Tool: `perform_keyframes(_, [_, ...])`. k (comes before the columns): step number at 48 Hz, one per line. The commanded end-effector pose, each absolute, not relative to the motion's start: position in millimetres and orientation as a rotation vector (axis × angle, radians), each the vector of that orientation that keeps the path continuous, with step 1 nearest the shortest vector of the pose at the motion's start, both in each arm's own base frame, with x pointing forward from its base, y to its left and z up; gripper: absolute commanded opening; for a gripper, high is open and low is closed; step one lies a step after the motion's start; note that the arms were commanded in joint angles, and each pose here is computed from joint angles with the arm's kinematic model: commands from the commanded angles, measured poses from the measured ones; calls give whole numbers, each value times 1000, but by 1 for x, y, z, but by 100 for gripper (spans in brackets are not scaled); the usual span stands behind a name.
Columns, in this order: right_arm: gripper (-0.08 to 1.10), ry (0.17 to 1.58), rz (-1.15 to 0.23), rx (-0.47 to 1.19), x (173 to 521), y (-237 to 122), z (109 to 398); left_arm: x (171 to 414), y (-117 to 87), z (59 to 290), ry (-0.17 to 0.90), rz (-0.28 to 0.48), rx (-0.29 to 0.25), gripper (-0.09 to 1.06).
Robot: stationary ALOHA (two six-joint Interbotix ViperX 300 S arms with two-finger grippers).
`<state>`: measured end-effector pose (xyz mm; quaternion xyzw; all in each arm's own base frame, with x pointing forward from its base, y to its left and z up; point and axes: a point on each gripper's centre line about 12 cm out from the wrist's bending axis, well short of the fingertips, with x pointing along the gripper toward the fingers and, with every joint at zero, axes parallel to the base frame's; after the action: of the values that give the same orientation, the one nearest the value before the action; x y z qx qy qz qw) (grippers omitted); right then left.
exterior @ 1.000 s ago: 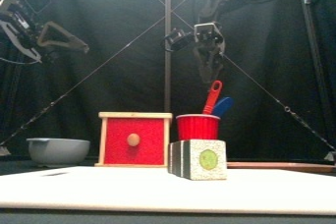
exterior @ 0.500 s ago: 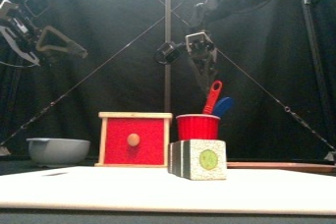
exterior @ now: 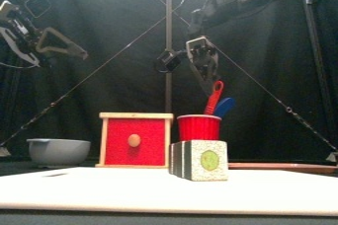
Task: Place sushi on board then cut the sushi with the knife then place the pieces on the plate
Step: Pick knife at handle with right hand
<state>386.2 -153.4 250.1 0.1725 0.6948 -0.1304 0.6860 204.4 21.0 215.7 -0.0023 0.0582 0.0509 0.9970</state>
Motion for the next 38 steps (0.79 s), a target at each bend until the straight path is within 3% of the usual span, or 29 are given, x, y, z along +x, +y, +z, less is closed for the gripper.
perform_keyframes(1, [92, 1510, -290, 378, 388, -153, 267, 206, 22, 220, 104, 105, -6, -2])
perform_keyframes(13, [90, 1522, -267, 367, 390, -153, 262, 205, 22, 218, 109, 105, -6, -2])
perform_keyframes(30, [69, 1538, -242, 399, 393, -152, 254, 204, 22, 216, 115, 105, -6, -2])
perform_keyframes(38, [66, 1542, -227, 416, 394, -151, 255, 204, 22, 215, 116, 105, -6, -2])
